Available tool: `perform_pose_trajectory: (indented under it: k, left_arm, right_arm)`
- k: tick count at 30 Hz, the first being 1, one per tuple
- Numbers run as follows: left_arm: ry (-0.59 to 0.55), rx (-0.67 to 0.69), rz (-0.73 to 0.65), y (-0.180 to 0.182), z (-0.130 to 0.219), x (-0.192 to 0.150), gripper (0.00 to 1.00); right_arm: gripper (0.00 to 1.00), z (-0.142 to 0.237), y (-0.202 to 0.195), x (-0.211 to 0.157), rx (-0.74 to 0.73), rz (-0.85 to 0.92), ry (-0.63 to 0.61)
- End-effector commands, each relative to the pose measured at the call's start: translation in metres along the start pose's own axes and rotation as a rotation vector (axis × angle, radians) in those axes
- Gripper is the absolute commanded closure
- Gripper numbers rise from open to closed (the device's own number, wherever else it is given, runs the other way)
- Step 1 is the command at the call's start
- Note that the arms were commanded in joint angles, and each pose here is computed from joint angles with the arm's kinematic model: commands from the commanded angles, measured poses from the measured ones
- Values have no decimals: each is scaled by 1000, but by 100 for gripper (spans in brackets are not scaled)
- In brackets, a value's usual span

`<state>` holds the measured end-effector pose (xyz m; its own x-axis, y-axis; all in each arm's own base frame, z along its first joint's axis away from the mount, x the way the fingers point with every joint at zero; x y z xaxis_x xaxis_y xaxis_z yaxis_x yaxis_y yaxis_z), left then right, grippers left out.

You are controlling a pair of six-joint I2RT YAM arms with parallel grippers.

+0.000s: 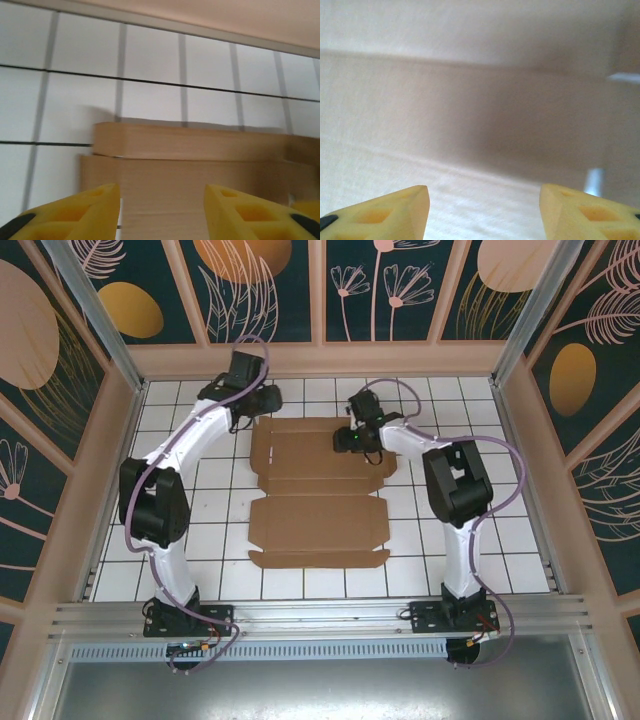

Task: Fold the paper box

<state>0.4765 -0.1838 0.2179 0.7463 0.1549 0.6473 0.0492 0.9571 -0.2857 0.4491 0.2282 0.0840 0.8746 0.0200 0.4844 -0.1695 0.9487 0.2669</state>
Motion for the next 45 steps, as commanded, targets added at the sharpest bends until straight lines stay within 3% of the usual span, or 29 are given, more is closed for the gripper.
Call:
perform_pose_trajectory:
  k: [1,4,10,18,32,35,40,45]
  left_arm:
    - [114,-143,-1,-38,-2,-36,55]
    - [195,-284,102,-52,-14,-71,58]
    - [285,-256,117,-44,-41,-116,59]
    - [309,-243,143,-40,-47,-126,56]
    - [339,-199,154,-31,-62,-137,55]
    - [334,-197,157,-31,-62,-135,55]
    - [328,-204,178,-28,-62,-128,55]
    - [318,-220,246,-21,-62,-115,53]
  right_arm:
    - [39,33,-12,47,30,-72,-122]
    - [38,36,-31,69,-23,-77,-160]
    - [37,21,-53,97,-45,-89,-150]
    - [37,-6,-61,98,-41,-78,-67]
    - [44,-23,-68,68,-12,-93,11]
    - [51,-24,-67,67,-1,-95,13]
    - [74,-17,-61,73,44,-80,-19]
    - [80,-16,-63,74,54,-43,-57]
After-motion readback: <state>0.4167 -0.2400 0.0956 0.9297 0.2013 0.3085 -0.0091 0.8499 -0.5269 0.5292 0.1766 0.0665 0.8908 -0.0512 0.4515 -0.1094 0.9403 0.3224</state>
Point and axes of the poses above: each hand's point on the last joint's axis, 136 mm out from that joint toward the fingers, its own z axis back along the fingers, its own y axis along the line the jaws close on, x = y × z, the point moved 3 cm from there along z, back along the fingers, and after that the axes turned 2 degrees about -z, right-handed, at the moved point
